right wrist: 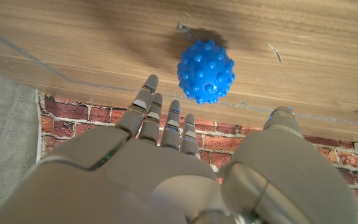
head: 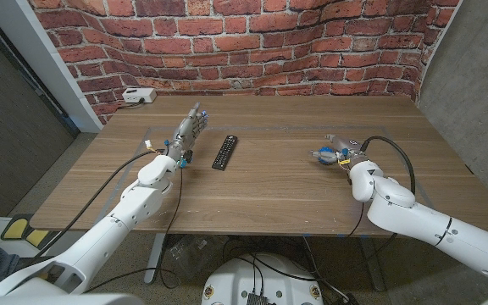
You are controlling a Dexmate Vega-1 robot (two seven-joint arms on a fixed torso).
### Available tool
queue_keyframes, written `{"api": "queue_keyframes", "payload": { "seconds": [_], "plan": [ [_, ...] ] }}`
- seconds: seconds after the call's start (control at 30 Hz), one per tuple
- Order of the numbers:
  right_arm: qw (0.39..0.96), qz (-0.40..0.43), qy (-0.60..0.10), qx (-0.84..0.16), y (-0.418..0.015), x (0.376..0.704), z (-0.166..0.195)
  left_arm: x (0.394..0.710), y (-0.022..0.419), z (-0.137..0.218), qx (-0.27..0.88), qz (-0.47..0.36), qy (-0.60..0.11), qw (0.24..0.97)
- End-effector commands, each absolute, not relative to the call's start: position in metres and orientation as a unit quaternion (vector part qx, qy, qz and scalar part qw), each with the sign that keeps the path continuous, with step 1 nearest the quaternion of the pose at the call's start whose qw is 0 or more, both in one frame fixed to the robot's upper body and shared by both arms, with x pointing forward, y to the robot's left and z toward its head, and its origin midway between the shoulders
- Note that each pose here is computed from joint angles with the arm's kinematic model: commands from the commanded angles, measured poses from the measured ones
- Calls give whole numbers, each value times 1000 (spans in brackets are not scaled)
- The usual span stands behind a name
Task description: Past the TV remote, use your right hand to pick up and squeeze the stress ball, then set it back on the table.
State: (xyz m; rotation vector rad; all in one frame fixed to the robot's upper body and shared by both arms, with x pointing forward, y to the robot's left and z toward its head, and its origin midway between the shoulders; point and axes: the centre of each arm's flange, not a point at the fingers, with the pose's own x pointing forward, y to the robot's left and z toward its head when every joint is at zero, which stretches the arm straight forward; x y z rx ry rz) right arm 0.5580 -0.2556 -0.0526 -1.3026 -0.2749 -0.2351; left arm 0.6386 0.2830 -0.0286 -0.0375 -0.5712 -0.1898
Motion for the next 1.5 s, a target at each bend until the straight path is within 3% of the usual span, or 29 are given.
{"api": "queue_keyframes", "payload": {
  "seconds": [0.03,0.4,1.0,1.5],
  "plan": [
    [796,-125,-176,-565,-258,553,-50,638,284,-30,-21,-95,-283,954],
    [816,-131,-244,-507,-260,549,-47,635,285,-29,-16,-97,-289,952],
    [880,-65,-317,-347,-265,563,-39,629,286,-29,-15,-96,-292,951],
    [916,-24,-326,-234,-269,580,-38,631,285,-29,-14,-103,-293,951]
  ]
}}
